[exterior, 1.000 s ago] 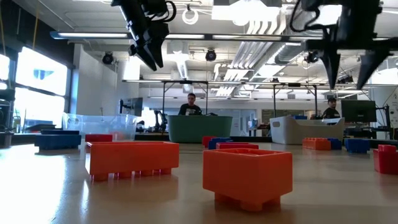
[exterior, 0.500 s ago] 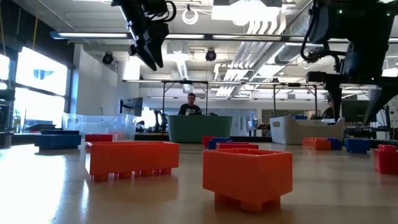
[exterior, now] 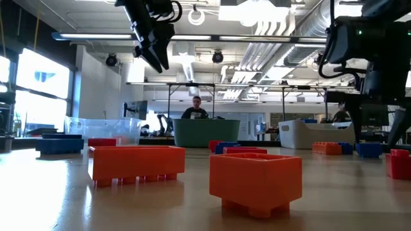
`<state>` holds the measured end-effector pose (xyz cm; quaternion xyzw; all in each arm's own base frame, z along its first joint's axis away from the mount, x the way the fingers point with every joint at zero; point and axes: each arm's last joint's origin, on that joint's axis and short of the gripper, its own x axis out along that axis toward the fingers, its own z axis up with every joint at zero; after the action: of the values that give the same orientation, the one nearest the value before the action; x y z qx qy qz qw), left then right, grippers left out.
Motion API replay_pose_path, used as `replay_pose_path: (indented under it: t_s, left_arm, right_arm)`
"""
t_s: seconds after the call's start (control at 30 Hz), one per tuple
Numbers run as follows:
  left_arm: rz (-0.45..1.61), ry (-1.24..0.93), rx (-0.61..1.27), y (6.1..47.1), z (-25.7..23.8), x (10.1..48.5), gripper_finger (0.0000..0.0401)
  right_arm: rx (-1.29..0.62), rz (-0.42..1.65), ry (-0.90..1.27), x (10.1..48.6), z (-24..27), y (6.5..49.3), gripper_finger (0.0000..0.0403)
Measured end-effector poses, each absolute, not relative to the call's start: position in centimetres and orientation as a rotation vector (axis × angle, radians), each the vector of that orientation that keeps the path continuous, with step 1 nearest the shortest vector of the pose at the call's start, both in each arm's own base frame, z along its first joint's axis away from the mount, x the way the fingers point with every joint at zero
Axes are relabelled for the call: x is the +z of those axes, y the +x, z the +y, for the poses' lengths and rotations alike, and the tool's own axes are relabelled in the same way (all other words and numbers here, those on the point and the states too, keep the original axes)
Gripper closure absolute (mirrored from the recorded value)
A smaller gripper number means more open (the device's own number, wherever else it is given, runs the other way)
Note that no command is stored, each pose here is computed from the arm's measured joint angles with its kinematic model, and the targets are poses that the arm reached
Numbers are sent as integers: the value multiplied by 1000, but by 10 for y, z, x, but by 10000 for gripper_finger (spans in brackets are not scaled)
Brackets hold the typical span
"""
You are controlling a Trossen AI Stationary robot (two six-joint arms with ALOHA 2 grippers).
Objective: Sort & place blocks by color
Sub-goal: Put the blue game piece into the white bin
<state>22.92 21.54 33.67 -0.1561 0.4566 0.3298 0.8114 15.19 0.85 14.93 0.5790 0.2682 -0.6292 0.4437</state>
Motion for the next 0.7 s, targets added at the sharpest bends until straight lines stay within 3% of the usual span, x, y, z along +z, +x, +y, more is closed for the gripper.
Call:
replay_pose_path:
  t_s: [0.4, 0.63, 0.7]
  left_arm:
    - [971, -333, 705, 229, 216, 337, 192]
    - [940, -324, 712, 231, 217, 339, 192]
    - [929, -331, 718, 232, 218, 339, 192]
  right_arm:
    - [-1534, 746, 1457, 135, 5, 146, 196]
    - [-1503, 792, 1410, 136, 5, 146, 291]
    - [-1487, 807, 1394, 136, 5, 146, 297]
